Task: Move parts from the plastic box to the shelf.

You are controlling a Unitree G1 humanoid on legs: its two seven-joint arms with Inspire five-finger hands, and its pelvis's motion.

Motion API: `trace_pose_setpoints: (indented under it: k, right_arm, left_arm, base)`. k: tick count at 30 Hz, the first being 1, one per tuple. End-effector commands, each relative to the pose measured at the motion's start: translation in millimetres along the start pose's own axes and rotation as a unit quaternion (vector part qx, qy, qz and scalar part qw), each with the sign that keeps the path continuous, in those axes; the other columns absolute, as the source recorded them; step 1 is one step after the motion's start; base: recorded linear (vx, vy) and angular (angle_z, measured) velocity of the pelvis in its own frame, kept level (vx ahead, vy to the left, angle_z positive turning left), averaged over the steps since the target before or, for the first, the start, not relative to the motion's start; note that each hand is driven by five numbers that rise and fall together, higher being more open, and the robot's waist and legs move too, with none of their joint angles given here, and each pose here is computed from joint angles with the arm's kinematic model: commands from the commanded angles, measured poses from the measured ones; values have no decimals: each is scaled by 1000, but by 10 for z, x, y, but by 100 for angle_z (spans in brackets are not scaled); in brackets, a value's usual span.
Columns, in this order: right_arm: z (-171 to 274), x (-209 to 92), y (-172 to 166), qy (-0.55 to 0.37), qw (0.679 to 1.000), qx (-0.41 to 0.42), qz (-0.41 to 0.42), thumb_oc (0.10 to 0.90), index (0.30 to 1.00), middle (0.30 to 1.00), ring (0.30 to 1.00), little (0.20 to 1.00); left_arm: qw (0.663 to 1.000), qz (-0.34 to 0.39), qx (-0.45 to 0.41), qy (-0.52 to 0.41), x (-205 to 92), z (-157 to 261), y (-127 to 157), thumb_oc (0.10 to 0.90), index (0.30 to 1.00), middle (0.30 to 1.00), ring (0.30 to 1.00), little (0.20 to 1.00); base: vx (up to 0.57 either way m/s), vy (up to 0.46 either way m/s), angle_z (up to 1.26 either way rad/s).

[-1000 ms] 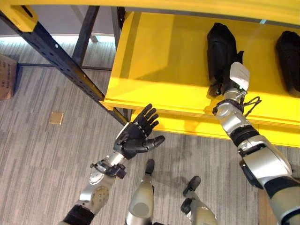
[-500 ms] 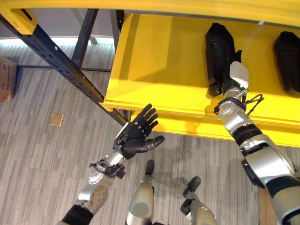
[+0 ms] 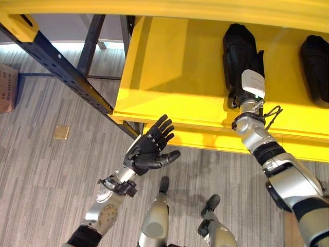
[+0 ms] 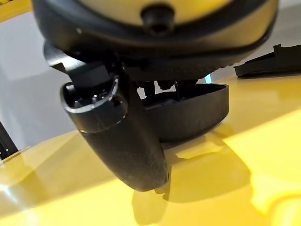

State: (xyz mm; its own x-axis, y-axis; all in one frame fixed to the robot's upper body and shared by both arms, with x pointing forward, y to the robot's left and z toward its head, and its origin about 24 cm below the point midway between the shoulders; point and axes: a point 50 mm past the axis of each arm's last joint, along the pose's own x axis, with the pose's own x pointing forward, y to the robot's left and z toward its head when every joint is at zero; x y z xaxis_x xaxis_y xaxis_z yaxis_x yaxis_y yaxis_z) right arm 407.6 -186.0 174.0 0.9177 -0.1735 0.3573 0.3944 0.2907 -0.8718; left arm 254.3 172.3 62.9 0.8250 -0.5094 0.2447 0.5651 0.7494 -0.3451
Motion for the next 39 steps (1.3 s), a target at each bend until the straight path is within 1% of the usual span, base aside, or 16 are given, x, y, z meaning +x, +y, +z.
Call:
trace_pose_setpoints:
  k: [1, 8, 13, 24, 33, 39]
  right_arm:
    - [170, 148, -404, -72, 993, -32, -83, 900, 1000, 1000, 1000, 1000]
    - [248, 64, -336, -102, 993, -30, -56, 900, 1000, 1000, 1000, 1000]
    - [229, -5, -216, -86, 996, 3, -19, 900, 1000, 1000, 1000, 1000]
    - [212, -106, -68, -68, 996, 37, 33, 900, 1000, 1000, 1000, 1000]
    - [181, -205, 64, -46, 995, 61, 63, 900, 1000, 1000, 1000, 1000]
    - [215, -264, 76, -51, 993, 80, 68, 900, 1000, 1000, 1000, 1000]
  left_arm:
    - [991, -89, 18, -97, 83, 340, -256, 900, 1000, 1000, 1000, 1000]
    - [991, -85, 21, -100, 58, 341, -254, 900, 1000, 1000, 1000, 1000]
    - [991, -84, 23, -98, 50, 337, -251, 900, 1000, 1000, 1000, 1000]
    - [992, -79, 24, -98, 36, 341, -252, 900, 1000, 1000, 1000, 1000]
    - [993, -73, 23, -92, 15, 311, -254, 900, 1000, 1000, 1000, 1000]
    - [993, -68, 24, -93, 6, 309, -253, 900, 1000, 1000, 1000, 1000]
  base:
    - [0, 0, 0]
    - [0, 0, 0]
    - [0, 0, 0]
    - [0, 0, 0]
    - [0, 0, 0]
    - [0, 0, 0]
